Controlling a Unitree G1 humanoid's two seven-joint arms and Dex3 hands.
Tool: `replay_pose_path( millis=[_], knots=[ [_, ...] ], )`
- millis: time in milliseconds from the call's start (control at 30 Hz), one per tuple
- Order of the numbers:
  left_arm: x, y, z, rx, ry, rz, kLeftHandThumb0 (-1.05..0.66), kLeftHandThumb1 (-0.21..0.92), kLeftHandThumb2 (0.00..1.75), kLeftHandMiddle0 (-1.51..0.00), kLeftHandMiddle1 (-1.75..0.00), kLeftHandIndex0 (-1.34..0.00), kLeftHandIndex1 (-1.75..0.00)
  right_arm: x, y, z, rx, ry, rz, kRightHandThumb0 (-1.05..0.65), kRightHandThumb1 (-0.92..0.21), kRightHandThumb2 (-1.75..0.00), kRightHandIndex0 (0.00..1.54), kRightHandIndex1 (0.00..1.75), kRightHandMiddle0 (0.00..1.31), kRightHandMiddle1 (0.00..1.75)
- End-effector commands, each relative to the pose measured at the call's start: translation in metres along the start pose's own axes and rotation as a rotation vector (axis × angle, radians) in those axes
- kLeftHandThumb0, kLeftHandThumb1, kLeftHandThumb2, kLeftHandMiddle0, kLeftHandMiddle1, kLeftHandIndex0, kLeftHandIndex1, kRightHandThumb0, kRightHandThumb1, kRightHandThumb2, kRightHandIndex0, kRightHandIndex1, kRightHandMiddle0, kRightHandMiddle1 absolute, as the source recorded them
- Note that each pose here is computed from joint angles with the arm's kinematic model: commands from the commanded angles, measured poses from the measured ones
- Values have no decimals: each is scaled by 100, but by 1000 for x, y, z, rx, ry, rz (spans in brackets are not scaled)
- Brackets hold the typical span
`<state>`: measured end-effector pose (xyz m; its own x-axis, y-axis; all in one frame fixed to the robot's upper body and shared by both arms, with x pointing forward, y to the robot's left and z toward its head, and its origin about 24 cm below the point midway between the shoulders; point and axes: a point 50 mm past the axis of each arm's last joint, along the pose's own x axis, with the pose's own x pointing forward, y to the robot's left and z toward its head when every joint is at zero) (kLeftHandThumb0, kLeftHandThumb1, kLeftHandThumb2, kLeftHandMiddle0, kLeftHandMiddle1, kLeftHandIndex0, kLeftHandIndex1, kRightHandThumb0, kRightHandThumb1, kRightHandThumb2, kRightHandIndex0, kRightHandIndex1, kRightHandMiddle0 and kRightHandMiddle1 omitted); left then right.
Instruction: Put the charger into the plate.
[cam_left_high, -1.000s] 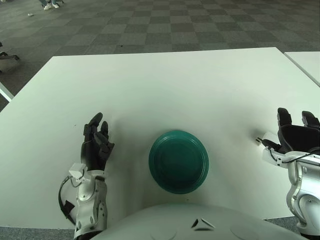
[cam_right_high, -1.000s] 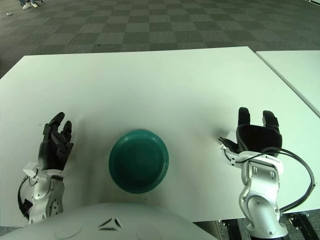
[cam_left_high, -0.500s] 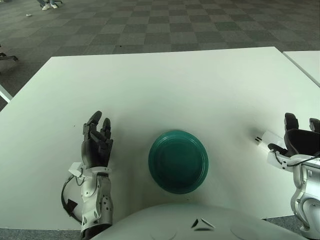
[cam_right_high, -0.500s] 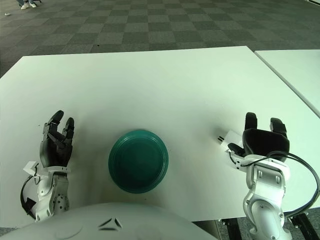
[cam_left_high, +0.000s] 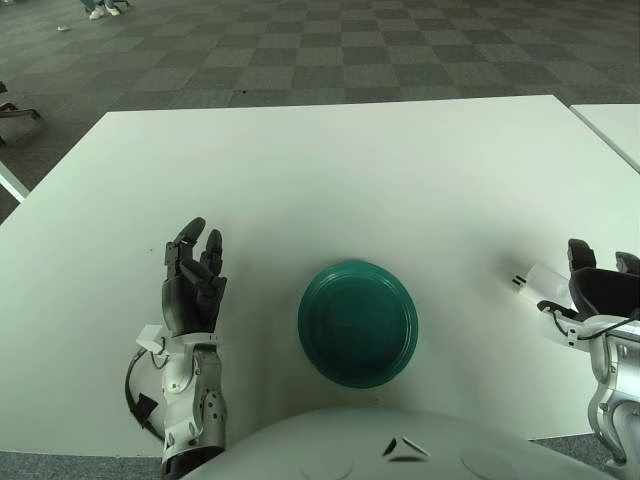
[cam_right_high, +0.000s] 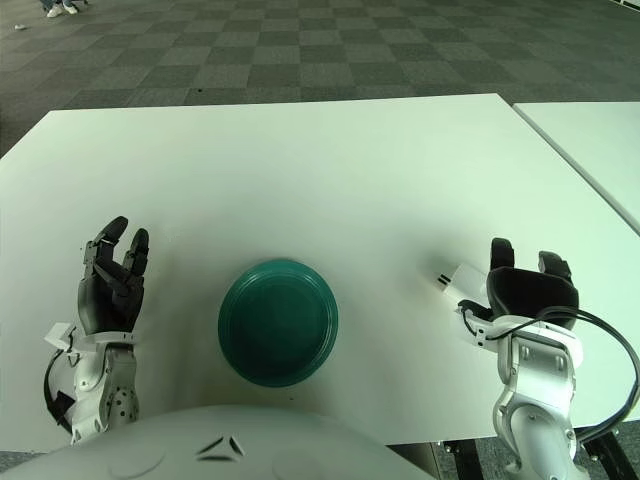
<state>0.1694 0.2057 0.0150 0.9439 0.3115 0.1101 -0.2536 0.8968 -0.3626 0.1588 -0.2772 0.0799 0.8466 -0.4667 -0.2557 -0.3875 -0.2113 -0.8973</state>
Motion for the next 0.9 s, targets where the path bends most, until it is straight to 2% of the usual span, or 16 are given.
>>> replay_pose_path(
  millis=[0, 300, 700, 867],
  knots=[
    [0, 1, 3, 10, -9, -17, -95, 92, 104, -38, -4, 0, -100, 3, 2, -2, 9, -8, 10, -105, -92, -72, 22, 4, 0, 6],
    [-1, 3, 4, 19, -19, -10, -93, 92, 104, -37, -4, 0, -96, 5, 10, 7, 47, -48, 31, -105, -92, -74, 23, 4, 0, 7],
    [-3, 3, 5, -6, -12, 17, -92, 92, 103, -37, -3, 0, -95, 1, 7, 18, 91, -96, 28, -105, -92, -75, 25, 4, 0, 9],
    [-3, 3, 6, -7, 3, 16, -92, 92, 102, -36, -3, 0, -92, 12, 22, 23, 95, -104, 68, -105, -92, -78, 25, 3, 0, 9]
  ],
)
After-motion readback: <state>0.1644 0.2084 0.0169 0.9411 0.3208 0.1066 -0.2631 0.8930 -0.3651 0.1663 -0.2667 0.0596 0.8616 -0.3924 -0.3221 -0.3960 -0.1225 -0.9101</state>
